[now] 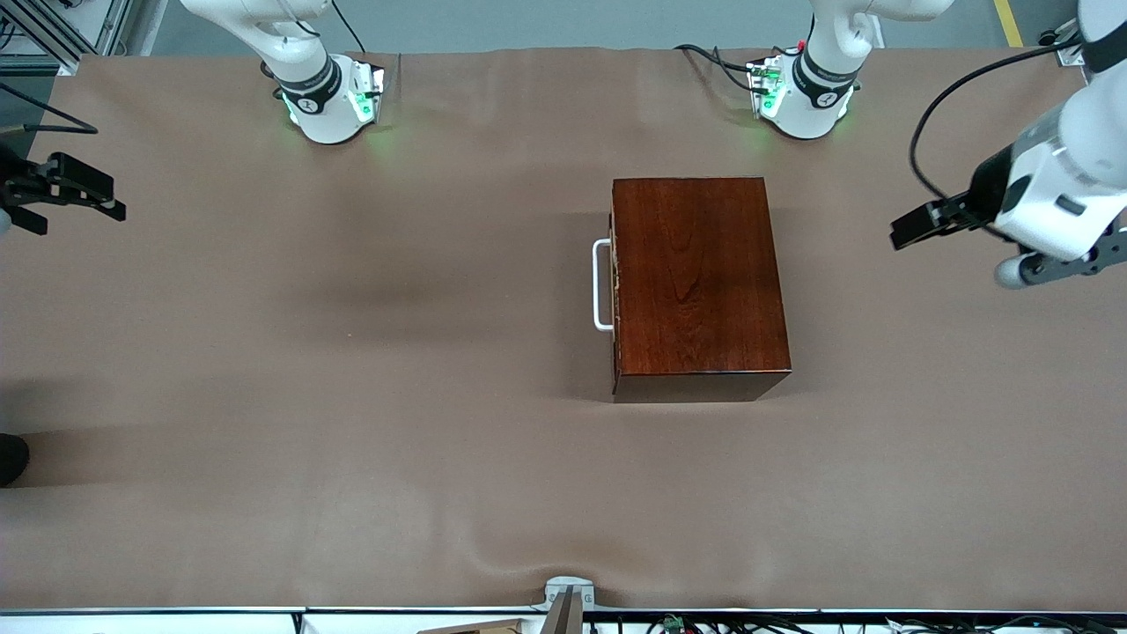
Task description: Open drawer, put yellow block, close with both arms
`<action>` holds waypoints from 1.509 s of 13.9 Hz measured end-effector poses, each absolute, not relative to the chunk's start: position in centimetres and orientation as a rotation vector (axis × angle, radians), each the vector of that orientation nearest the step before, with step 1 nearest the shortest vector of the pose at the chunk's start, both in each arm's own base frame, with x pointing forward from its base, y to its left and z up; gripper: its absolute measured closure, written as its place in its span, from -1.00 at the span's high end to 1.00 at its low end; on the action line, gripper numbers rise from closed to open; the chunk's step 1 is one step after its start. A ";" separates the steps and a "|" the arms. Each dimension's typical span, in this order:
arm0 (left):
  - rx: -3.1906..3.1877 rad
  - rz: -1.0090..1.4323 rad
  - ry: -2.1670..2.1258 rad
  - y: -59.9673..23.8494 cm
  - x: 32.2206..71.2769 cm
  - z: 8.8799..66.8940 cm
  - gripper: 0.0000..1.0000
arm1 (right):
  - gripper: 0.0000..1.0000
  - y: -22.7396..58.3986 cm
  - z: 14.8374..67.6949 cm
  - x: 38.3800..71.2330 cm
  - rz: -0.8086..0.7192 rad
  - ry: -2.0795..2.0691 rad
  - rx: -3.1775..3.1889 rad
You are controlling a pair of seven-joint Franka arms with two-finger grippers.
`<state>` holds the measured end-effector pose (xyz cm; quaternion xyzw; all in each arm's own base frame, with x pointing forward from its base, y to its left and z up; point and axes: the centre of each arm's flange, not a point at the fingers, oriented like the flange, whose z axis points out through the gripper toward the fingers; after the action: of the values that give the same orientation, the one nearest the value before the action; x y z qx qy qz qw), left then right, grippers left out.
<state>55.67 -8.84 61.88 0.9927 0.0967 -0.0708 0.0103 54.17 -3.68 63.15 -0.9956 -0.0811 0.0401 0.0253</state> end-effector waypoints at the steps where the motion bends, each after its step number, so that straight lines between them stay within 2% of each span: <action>1: 3.104 -0.211 0.247 -7.8 54.7 61.7 1.00 | 1.00 -3.7 62.8 54.4 0.133 -0.250 -3.077; 6: 3.199 -0.144 0.096 -8.0 50.8 62.7 1.00 | 1.00 -3.5 62.1 54.8 0.151 -0.251 -3.066; 11: 3.191 -0.081 -0.020 -5.3 50.8 64.4 1.00 | 1.00 -3.5 61.6 55.0 0.162 -0.250 -3.063; 21: 3.189 -0.042 -0.014 -4.9 51.0 65.4 1.00 | 1.00 -3.5 61.4 55.2 0.167 -0.250 -3.060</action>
<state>51.04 -4.89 65.38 0.9996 -0.0045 -0.0132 -0.0238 55.17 -3.54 61.39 -0.9946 -0.0812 0.0543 0.0336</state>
